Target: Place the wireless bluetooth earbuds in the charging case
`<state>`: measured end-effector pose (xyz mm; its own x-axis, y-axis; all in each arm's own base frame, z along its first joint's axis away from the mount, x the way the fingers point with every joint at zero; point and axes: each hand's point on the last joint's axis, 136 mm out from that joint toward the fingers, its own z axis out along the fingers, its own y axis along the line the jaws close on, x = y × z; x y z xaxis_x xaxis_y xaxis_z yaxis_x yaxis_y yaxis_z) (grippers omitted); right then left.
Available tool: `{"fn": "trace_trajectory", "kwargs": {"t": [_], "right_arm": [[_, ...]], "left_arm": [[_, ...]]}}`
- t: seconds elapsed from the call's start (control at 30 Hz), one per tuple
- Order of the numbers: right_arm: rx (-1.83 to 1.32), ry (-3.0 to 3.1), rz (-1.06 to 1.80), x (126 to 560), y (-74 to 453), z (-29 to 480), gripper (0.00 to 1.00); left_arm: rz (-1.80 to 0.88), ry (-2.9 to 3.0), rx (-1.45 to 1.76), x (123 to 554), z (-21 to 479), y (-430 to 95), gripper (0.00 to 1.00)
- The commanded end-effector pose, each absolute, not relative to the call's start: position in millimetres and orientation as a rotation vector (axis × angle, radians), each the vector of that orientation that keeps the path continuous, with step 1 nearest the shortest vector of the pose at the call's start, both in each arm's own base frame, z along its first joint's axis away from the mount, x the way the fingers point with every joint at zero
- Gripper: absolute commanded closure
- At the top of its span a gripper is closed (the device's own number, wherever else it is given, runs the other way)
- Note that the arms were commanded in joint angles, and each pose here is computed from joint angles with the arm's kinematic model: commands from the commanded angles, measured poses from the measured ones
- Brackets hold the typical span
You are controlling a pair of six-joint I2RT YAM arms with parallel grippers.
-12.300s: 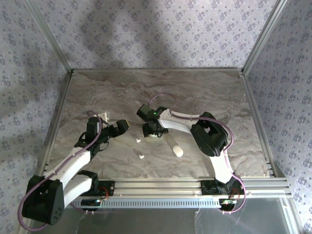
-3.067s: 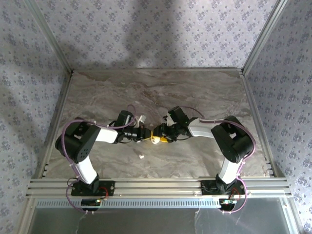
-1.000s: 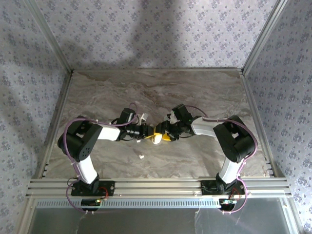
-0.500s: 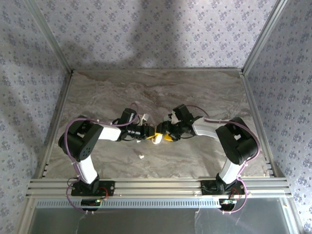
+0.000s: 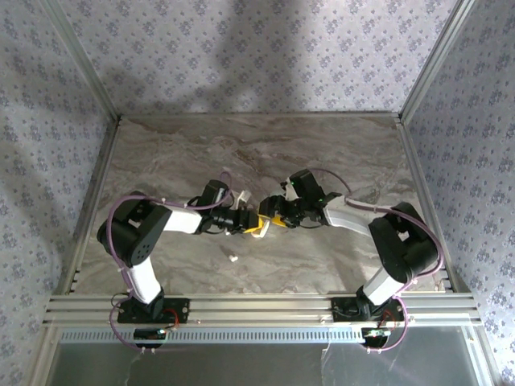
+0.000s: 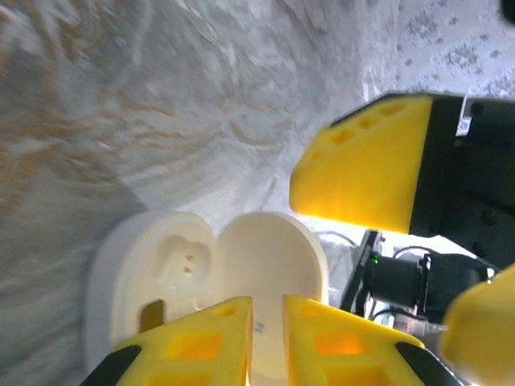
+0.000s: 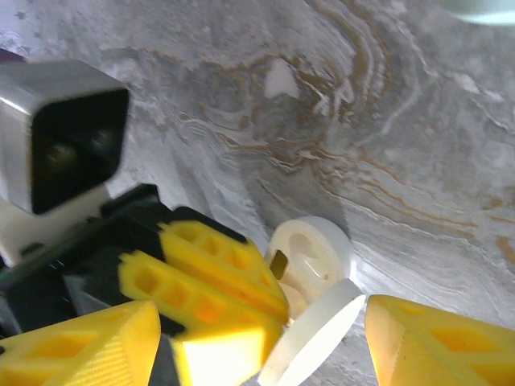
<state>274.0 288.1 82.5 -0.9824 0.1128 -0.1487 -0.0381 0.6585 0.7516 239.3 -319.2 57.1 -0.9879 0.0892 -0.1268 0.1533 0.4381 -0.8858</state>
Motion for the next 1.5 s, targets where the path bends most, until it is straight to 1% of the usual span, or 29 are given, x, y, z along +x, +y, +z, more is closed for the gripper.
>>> {"fn": "trace_trajectory", "kwargs": {"t": [0.0, 0.07, 0.13, 0.27, 0.33, 0.43, 0.5, 0.57, 0.6, 0.63, 0.9, 1.17, 1.47], "right_arm": [[-0.007, 2.640, 1.139, 277, 285, 98, 0.30], [-0.025, 2.655, 1.059, 272, 280, 98, 0.29], [-0.058, 2.667, 0.974, 267, 276, 98, 0.27], [-0.147, 2.696, 0.810, 256, 275, 96, 0.23], [-0.183, 2.707, 0.743, 253, 275, 94, 0.21], [-0.234, 2.723, 0.663, 248, 278, 88, 0.19], [-0.271, 2.742, 0.592, 245, 280, 83, 0.19], [-0.292, 2.765, 0.519, 242, 281, 77, 0.19], [-0.309, 2.775, 0.487, 240, 283, 75, 0.19], [-0.316, 2.784, 0.458, 239, 283, 72, 0.19], [-0.389, 2.856, 0.205, 230, 279, 52, 0.21], [-0.401, 2.868, -0.038, 228, 251, 48, 0.23], [-0.356, 2.855, -0.106, 238, 236, 54, 0.23]], "left_arm": [[-1.688, 2.533, 0.311, 234, 79, -324, 0.80], [-1.665, 2.508, 0.290, 238, 83, -317, 0.79], [-1.624, 2.481, 0.262, 244, 87, -307, 0.75], [-1.530, 2.434, 0.178, 257, 93, -284, 0.60], [-1.466, 2.418, 0.107, 265, 92, -267, 0.48], [-1.396, 2.386, 0.023, 274, 93, -244, 0.39], [-1.336, 2.376, -0.017, 277, 93, -232, 0.28], [-1.280, 2.369, -0.039, 279, 93, -223, 0.15], [-1.257, 2.362, -0.044, 279, 94, -220, 0.05], [-1.237, 2.355, -0.049, 279, 95, -217, 0.00], [-1.185, 2.349, -0.055, 280, 97, -210, 0.00], [-1.193, 2.349, -0.056, 280, 96, -211, 0.00], [-1.195, 2.350, -0.056, 279, 96, -211, 0.00]]}}
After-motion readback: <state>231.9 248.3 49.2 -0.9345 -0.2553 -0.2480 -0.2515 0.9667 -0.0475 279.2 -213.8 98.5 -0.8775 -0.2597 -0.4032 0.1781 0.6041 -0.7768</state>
